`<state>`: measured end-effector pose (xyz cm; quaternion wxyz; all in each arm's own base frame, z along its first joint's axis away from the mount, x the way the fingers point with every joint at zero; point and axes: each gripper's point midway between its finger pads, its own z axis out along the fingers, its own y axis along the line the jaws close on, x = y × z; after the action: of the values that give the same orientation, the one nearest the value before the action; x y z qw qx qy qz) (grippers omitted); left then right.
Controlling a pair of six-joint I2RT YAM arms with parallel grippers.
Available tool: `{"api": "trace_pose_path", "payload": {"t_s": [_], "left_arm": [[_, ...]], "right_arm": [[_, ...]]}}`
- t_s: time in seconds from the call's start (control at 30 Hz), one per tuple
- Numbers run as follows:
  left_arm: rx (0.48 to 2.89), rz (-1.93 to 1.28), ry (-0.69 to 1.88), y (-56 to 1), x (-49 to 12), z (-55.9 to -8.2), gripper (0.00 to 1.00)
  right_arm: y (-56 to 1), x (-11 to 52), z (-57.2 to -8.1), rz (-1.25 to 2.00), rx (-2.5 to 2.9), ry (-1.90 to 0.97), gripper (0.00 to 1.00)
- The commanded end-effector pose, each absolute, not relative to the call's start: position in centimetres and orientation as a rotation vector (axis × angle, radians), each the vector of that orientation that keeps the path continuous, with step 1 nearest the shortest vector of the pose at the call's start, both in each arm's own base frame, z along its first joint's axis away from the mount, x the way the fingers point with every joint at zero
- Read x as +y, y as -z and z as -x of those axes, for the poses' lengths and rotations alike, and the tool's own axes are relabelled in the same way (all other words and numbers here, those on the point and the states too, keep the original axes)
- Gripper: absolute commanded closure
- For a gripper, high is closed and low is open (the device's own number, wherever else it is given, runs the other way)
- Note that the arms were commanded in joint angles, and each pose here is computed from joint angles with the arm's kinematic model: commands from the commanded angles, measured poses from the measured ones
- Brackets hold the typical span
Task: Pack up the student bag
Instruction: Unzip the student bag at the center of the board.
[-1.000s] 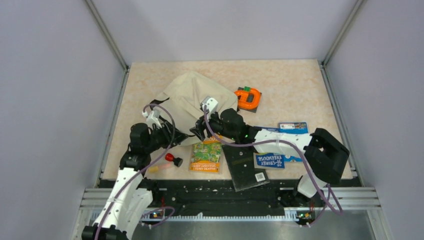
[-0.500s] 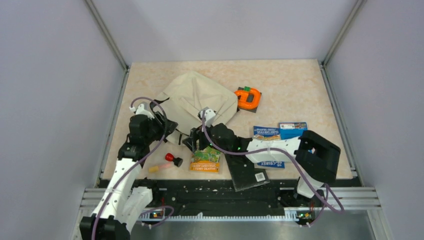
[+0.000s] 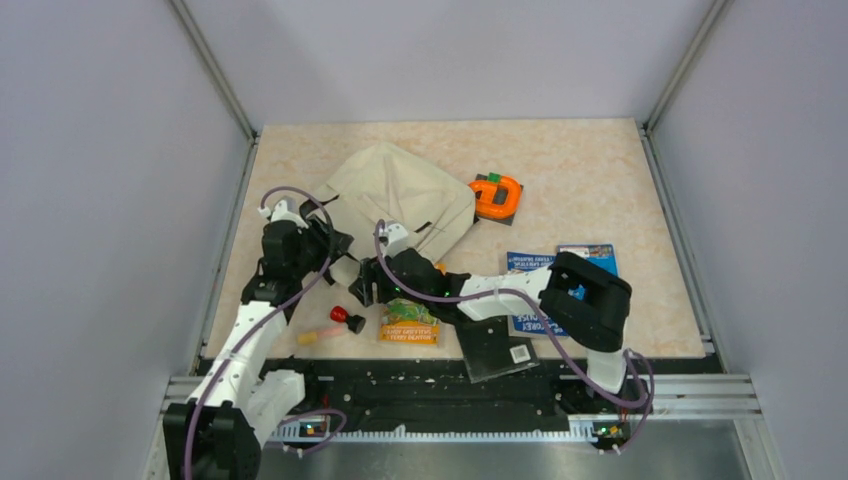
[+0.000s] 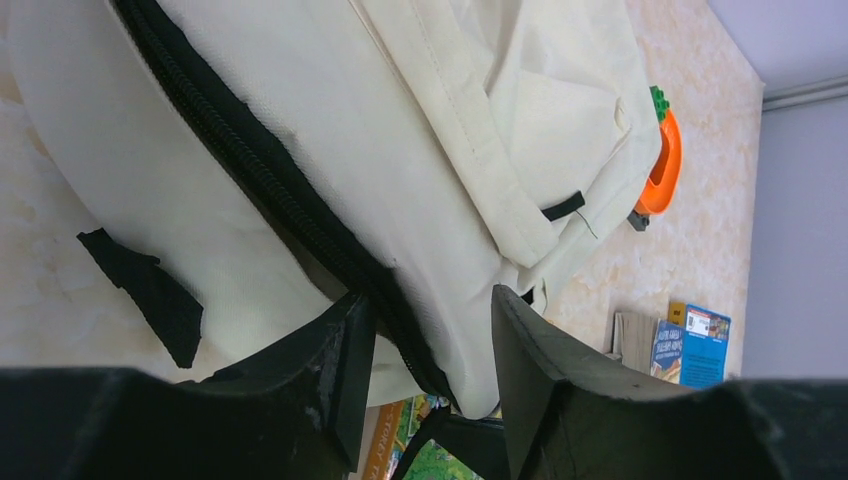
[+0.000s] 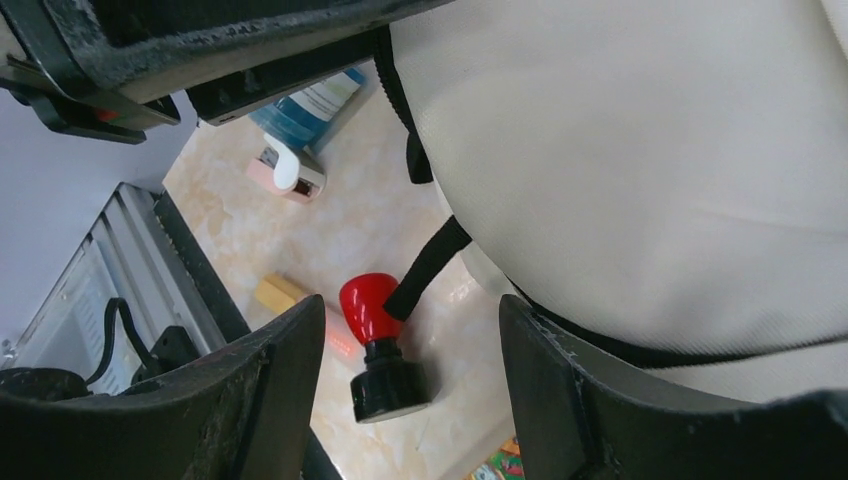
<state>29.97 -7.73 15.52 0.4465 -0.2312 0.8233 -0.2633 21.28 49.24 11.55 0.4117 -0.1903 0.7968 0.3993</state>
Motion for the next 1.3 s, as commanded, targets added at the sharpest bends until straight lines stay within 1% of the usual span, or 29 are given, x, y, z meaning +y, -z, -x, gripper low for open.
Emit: {"api": "trace_pose_path", "payload": {"t_s": [0.0,0.2,0.33,0.43,0.6,0.8,0.93,1.03,1.07,1.17,1.27], "left_arm": [[1.976,0.565,0.644,-16.7,-7.2,-31.6,0.5],[2.014,0.581,0.615,-15.2,-6.4,-32.2,0.55],[2.01,0.593,0.605,-14.9,-5.9,-32.4,0.6],[2.008,0.598,0.58,-14.7,-5.5,-32.6,0.61],[1.978,0.626,0.524,-14.7,-4.0,-32.7,0.67],[1.966,0.618,0.486,-14.6,-3.5,-32.4,0.68],[1.984,0.608,0.478,-14.4,-3.5,-32.4,0.67],[2.0,0.601,0.491,-14.2,-3.8,-32.5,0.69],[2.001,0.604,0.485,-14.2,-3.7,-32.5,0.71],[2.004,0.59,0.474,-14.4,-3.6,-32.5,0.75],[2.004,0.578,0.484,-14.5,-3.8,-32.4,0.84]], "right_arm": [[-13.0,51.5,-22.1,0.453,1.959,-1.033,0.37],[-11.9,52.6,-23.0,0.485,1.981,-0.97,0.42],[-11.7,52.9,-23.4,0.483,1.965,-0.957,0.46],[-11.6,53.1,-24.0,0.486,1.956,-0.925,0.47],[-11.2,53.5,-24.9,0.489,1.942,-0.879,0.47],[-10.9,54.1,-26.2,0.461,1.909,-0.836,0.49],[-11.3,54.5,-27.0,0.43,1.862,-0.829,0.55],[-11.5,54.8,-27.8,0.403,1.833,-0.815,0.6],[-11.6,54.8,-28.0,0.397,1.817,-0.81,0.62],[-11.9,54.6,-28.8,0.359,1.78,-0.788,0.65],[-12.0,54.5,-29.4,0.352,1.75,-0.761,0.7]]}}
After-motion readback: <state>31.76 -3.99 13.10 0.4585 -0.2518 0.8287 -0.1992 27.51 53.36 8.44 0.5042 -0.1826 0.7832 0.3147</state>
